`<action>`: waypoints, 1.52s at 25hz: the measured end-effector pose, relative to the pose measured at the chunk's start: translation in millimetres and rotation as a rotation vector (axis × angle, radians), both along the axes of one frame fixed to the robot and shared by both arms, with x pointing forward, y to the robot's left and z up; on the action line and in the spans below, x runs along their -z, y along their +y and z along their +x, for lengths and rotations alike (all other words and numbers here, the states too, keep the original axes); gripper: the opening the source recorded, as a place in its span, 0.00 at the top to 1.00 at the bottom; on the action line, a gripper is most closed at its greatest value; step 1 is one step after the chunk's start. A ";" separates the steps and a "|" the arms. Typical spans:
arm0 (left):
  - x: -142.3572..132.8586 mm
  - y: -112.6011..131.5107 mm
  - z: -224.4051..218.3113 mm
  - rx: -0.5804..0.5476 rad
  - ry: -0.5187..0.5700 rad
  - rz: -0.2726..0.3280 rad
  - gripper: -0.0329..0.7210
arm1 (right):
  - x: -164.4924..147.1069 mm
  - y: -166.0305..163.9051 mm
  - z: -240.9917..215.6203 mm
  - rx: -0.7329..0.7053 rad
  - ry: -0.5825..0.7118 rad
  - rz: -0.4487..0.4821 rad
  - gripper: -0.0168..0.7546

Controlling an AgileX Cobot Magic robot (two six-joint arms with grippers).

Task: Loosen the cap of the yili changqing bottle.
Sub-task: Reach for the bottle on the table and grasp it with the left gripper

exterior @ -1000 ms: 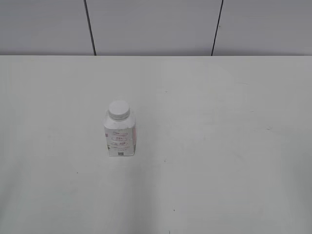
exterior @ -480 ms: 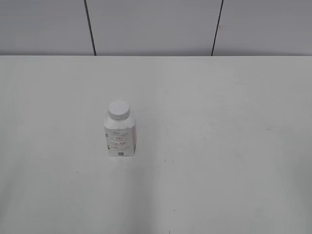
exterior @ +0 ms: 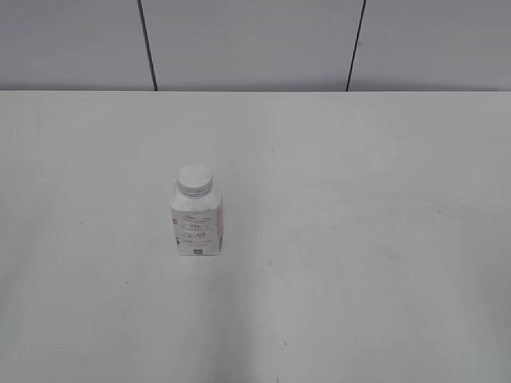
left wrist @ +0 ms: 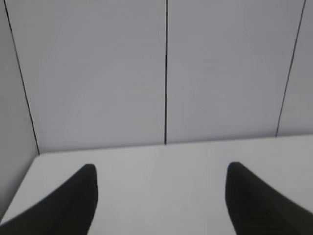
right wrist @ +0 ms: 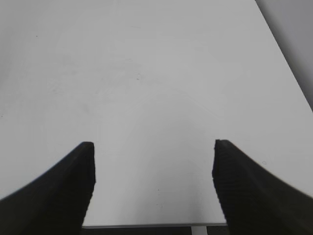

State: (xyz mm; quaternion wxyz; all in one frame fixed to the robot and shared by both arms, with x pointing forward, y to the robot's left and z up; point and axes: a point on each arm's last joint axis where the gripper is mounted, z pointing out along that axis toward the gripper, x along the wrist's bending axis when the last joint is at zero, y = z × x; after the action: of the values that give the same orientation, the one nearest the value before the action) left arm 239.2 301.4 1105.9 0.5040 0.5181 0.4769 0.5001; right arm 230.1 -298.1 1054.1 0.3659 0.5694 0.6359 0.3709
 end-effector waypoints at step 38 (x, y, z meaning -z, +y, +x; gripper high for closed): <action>115.2 -26.2 220.9 0.183 0.237 0.042 0.29 | 0.0 0.0 0.0 0.000 0.000 0.000 0.22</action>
State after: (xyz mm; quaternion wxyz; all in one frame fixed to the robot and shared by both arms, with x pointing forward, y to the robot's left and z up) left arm 460.1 275.2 990.7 0.4769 0.6251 0.4734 0.3971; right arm 230.1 -298.1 1054.1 0.3659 0.5694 0.6359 0.3709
